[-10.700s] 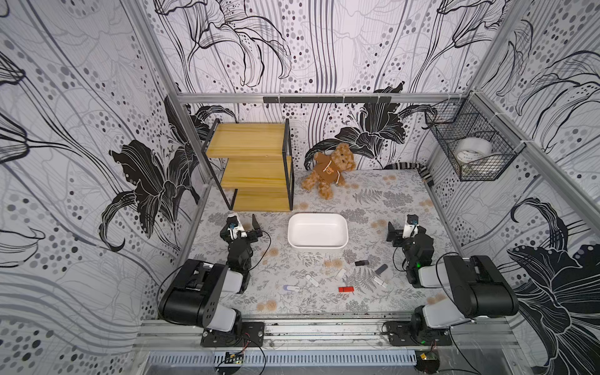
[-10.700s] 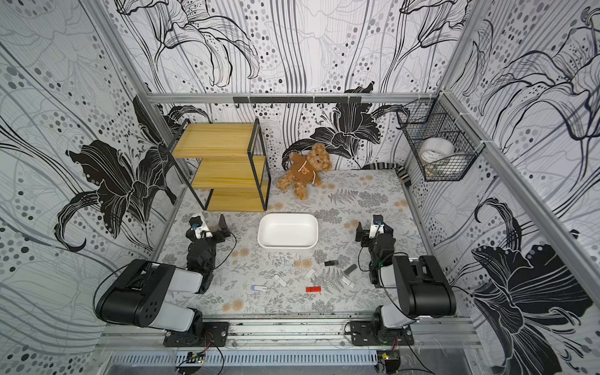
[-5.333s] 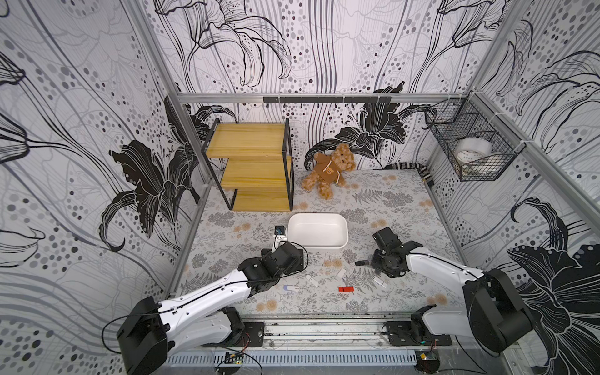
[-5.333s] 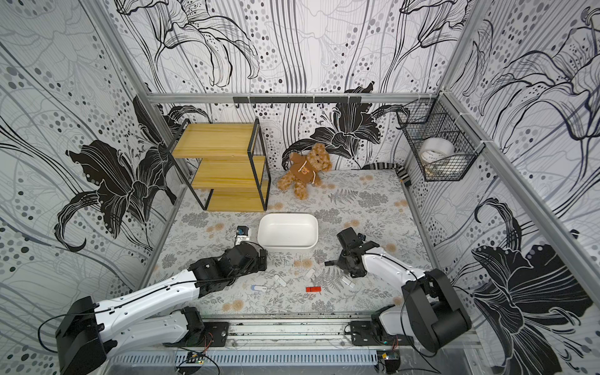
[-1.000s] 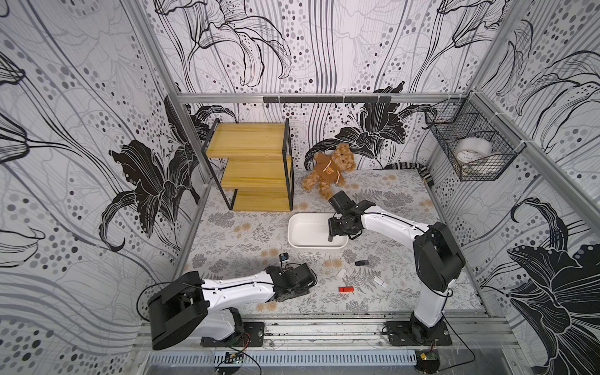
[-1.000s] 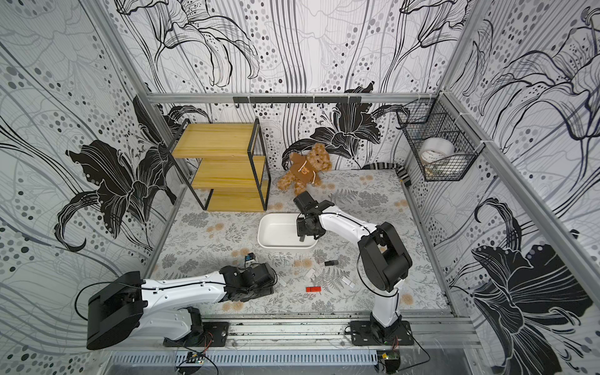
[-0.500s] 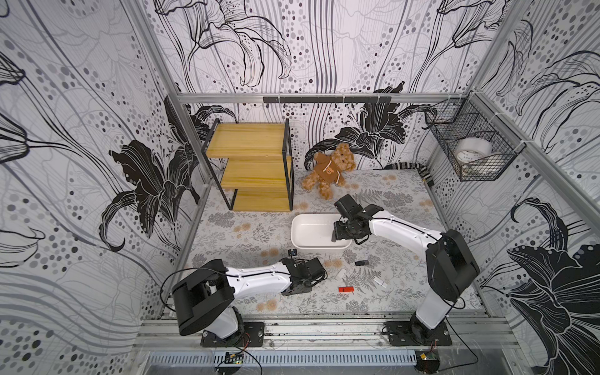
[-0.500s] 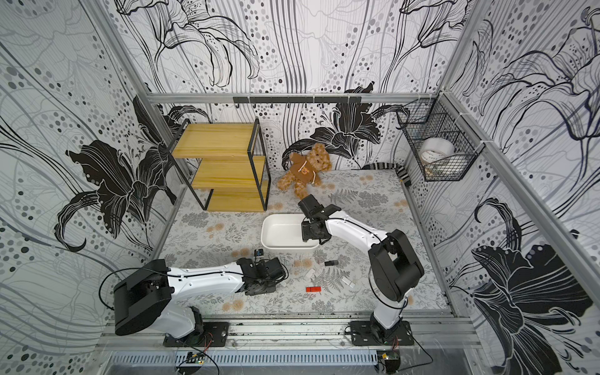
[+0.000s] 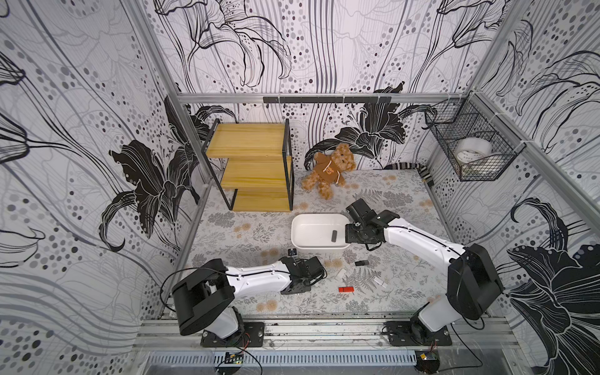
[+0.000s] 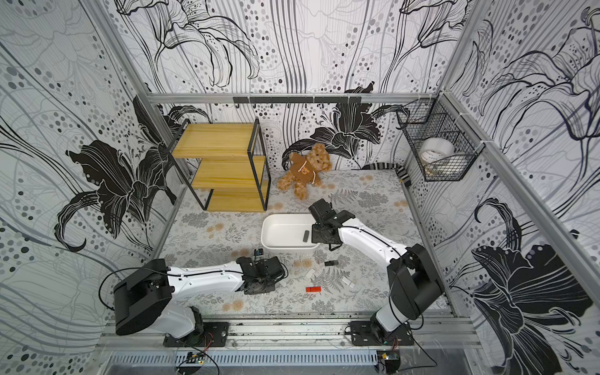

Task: Put the usb flash drive into the storage box
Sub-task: Pick up the USB flash from the center of the board.

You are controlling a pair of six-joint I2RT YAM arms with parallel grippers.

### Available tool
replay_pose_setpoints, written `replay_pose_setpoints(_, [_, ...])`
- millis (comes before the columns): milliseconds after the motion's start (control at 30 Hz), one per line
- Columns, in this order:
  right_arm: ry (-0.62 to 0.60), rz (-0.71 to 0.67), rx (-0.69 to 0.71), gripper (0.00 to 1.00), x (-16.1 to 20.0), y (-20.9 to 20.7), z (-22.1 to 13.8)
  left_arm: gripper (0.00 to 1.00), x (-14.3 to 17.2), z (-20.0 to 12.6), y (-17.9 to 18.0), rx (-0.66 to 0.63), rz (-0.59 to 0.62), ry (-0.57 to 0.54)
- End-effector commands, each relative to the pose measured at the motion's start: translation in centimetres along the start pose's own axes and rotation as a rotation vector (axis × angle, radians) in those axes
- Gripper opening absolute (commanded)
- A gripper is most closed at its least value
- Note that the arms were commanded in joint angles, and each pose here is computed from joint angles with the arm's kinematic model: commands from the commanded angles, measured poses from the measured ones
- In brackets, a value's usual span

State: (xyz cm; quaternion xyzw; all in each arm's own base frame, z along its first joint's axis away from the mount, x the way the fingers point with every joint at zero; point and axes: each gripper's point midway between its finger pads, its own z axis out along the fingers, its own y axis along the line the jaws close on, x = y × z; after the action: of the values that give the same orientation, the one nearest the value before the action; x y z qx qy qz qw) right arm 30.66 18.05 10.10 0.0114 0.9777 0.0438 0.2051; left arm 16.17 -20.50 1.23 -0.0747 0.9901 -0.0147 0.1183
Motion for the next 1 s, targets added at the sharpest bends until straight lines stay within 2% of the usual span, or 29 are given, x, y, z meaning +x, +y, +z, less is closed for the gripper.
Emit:
replay_pose_setpoints(0, [0.021,0.065,0.019,0.73,1.7,-1.3,-0.1,0.09,1.8,1.2,1.9,-0.055,0.015,0.073])
replay_pose_setpoints(100, [0.034,0.089,0.023,0.73,2.9,-1.7,0.0,0.0,1.9,1.2,2.0,-0.055,0.018,0.074])
replay_pose_setpoints(233, [0.032,0.132,0.069,0.74,4.5,-3.1,-0.2,0.0,1.6,1.0,1.7,-0.05,0.028,0.068])
replay_pose_setpoints(367, [0.039,0.162,0.059,0.74,6.1,-3.3,-0.6,0.0,0.6,-0.3,0.8,-0.024,0.032,0.039])
replay_pose_setpoints(567, [0.103,0.223,0.093,0.75,10.0,-5.1,0.2,0.0,-3.6,-4.5,-0.4,0.032,0.036,-0.029])
replay_pose_setpoints(667, [0.096,0.266,0.097,0.76,10.7,-5.7,0.1,0.0,-6.1,-6.2,-0.3,0.04,0.035,-0.071])
replay_pose_setpoints(800, [0.1,0.29,0.132,0.81,11.6,-6.8,0.1,0.0,-8.1,-7.1,0.0,0.052,0.032,-0.095])
replay_pose_setpoints(900, [0.11,0.313,0.145,0.88,12.4,-7.4,0.5,0.0,-8.8,-7.1,0.4,0.051,0.028,-0.099])
replay_pose_setpoints(967, [0.111,0.326,0.131,0.89,12.8,-7.4,0.6,0.0,-8.9,-6.9,0.5,0.053,0.031,-0.096])
